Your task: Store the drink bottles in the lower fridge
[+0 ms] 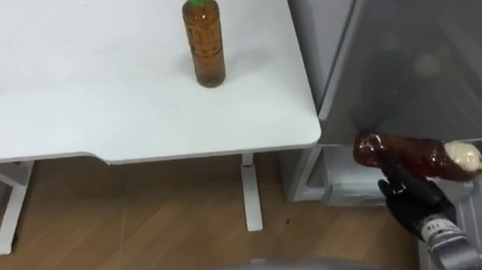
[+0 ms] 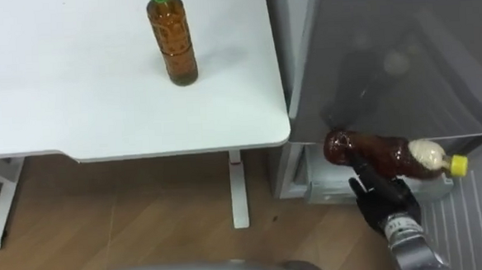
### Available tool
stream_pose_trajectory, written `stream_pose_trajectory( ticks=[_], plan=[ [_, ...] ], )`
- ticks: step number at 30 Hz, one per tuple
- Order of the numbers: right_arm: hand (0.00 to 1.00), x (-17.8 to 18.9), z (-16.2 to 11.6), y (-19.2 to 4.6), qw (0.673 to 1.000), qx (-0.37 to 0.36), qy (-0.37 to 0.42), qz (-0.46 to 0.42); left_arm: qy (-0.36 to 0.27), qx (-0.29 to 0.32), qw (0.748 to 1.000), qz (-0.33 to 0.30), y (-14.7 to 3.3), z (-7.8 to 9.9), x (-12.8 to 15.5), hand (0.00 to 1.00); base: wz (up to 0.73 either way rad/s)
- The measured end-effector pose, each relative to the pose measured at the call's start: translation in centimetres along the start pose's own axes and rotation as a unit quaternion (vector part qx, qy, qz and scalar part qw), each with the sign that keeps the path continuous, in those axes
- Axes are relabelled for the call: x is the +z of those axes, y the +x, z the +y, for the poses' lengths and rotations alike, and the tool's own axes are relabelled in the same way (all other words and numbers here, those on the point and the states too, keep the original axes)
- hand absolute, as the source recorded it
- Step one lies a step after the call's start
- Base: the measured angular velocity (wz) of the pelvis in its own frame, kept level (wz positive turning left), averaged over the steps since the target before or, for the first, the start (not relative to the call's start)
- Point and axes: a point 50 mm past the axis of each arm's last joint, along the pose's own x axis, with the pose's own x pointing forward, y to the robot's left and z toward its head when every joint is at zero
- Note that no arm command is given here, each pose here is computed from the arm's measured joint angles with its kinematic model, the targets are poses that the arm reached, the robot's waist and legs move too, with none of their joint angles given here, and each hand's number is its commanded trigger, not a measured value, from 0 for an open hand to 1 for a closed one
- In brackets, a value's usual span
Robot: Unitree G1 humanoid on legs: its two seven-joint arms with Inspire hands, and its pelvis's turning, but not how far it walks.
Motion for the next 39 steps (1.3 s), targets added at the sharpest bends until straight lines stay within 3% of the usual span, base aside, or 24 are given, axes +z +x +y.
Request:
stream_pose_trajectory(
  ticks=[7, 11, 16, 27, 39],
  plan=[
    [1.0, 0.2, 2.9, 3.7, 0.998, -0.027, 0.06, 0.007, 0.03, -0.085, 0.996, -0.015, 0.8, -4.3, 2.9, 0.0, 0.05],
    [1.0, 1.2, 5.8, 5.2, 0.997, -0.02, 0.079, -0.007, 0.045, -0.12, 0.992, -0.019, 0.9, -6.0, 3.6, 0.0, 0.08],
    [1.0, 2.5, 7.2, 6.0, 0.994, -0.024, 0.104, -0.018, 0.052, -0.121, 0.991, -0.019, 1.2, -6.7, 4.6, 0.0, 0.07],
    [1.0, 4.8, 8.1, 6.3, 0.995, -0.036, 0.081, -0.036, 0.087, -0.137, 0.984, -0.071, 0.9, -8.8, 7.8, 0.0, 0.08],
    [1.0, 8.2, 13.2, 6.8, 0.998, 0.0, 0.042, -0.056, 0.141, -0.128, 0.974, -0.12, 0.7, -9.1, 10.1, 0.0, 0.0]
  ],
)
